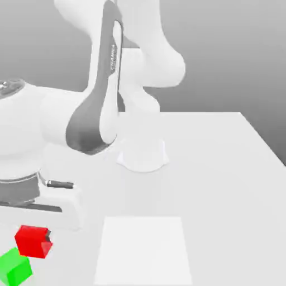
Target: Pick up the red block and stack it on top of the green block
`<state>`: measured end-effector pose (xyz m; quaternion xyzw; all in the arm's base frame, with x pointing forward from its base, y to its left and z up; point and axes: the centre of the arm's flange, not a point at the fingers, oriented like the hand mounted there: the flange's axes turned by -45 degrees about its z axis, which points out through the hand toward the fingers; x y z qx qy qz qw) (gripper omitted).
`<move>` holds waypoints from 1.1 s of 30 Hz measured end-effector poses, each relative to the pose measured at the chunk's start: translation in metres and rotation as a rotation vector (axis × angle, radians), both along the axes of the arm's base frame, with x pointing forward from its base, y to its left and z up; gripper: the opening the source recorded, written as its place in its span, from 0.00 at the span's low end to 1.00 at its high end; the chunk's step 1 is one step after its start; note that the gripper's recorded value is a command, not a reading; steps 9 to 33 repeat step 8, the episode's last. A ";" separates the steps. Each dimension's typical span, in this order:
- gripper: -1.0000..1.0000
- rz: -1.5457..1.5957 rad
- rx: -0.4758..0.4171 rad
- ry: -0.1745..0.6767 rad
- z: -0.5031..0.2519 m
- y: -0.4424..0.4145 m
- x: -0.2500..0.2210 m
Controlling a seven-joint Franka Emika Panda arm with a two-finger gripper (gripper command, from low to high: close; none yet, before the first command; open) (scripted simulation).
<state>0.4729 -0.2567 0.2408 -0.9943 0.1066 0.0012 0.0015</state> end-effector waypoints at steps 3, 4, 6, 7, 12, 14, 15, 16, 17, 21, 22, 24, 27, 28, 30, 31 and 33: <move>0.00 -0.012 -0.002 -0.003 -0.032 -0.014 -0.002; 0.00 -0.013 -0.002 -0.002 -0.047 -0.015 -0.003; 1.00 -0.014 -0.002 -0.002 -0.055 -0.016 -0.004; 1.00 -0.014 -0.002 -0.002 -0.055 -0.016 -0.004; 1.00 -0.014 -0.002 -0.002 -0.055 -0.016 -0.004; 1.00 -0.014 -0.002 -0.002 -0.055 -0.016 -0.004; 1.00 -0.014 -0.002 -0.002 -0.055 -0.016 -0.004; 1.00 -0.014 -0.002 -0.002 -0.055 -0.016 -0.004; 1.00 -0.014 -0.002 -0.002 -0.055 -0.016 -0.004; 1.00 -0.014 -0.002 -0.002 -0.055 -0.016 -0.004; 1.00 -0.014 -0.002 -0.002 -0.055 -0.016 -0.004; 1.00 -0.014 -0.002 -0.002 -0.055 -0.016 -0.004; 1.00 -0.014 -0.002 -0.002 -0.055 -0.016 -0.004; 1.00 -0.014 -0.002 -0.002 -0.055 -0.016 -0.004; 1.00 -0.014 -0.002 -0.002 -0.055 -0.016 -0.004; 1.00 -0.014 -0.002 -0.002 -0.055 -0.016 -0.004; 1.00 -0.014 -0.002 -0.002 -0.055 -0.016 -0.004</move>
